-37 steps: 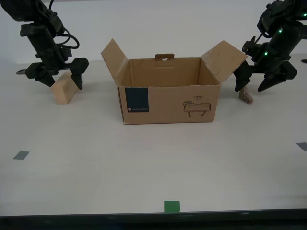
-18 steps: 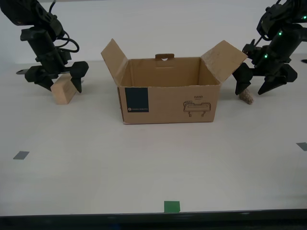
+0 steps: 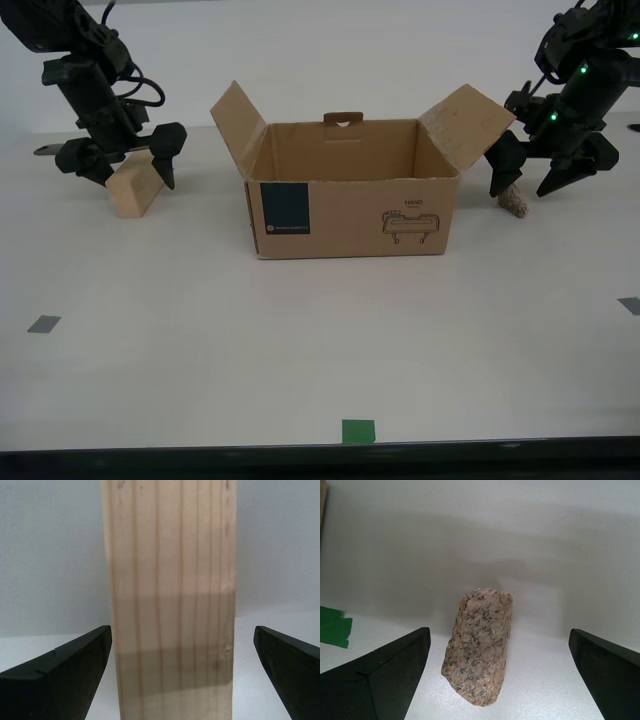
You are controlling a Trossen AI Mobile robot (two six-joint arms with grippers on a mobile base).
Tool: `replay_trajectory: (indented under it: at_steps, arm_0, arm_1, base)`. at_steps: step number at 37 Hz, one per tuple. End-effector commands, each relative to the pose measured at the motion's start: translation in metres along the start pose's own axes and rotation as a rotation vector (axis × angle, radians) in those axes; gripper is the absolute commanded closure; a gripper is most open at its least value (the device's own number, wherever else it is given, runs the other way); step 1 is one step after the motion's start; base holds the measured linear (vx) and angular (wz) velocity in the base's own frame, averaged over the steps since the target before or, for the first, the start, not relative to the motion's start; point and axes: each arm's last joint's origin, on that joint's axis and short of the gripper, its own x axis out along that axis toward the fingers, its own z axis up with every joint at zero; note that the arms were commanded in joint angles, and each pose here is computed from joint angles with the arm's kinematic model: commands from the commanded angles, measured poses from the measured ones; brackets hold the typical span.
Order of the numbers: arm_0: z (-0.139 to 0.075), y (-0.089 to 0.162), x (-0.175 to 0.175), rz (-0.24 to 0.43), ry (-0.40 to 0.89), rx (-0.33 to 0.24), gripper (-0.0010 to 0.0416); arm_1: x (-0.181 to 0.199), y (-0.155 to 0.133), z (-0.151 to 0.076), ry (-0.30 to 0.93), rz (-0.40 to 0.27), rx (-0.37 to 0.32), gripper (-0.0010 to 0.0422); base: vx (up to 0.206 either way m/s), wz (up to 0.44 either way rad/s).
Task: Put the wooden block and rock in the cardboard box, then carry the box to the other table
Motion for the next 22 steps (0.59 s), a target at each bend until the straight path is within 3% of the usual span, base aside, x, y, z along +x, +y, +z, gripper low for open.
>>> replay_trajectory:
  at_steps: [1,13,22]
  arm_0:
    - [0.0001,0.0006,0.0003,-0.001,-0.001,-0.005,0.0030]
    - [-0.0002,0.0008,0.0006,-0.029,0.005,-0.049,0.0090]
    - [-0.0004,0.0010,0.0010,-0.028,0.006,-0.050,0.0105]
  arm_1:
    - [0.0000,-0.0003,-0.0002,0.002,-0.005,-0.002,0.0023]
    - [0.0000,-0.0003,-0.0002,0.002,-0.005,-0.003,0.0023]
    - [0.0000,-0.0003,-0.0003,0.004,-0.005,-0.003,0.0023]
  base:
    - [0.000,0.000]
    - [0.000,0.000]
    - [0.000,0.000]
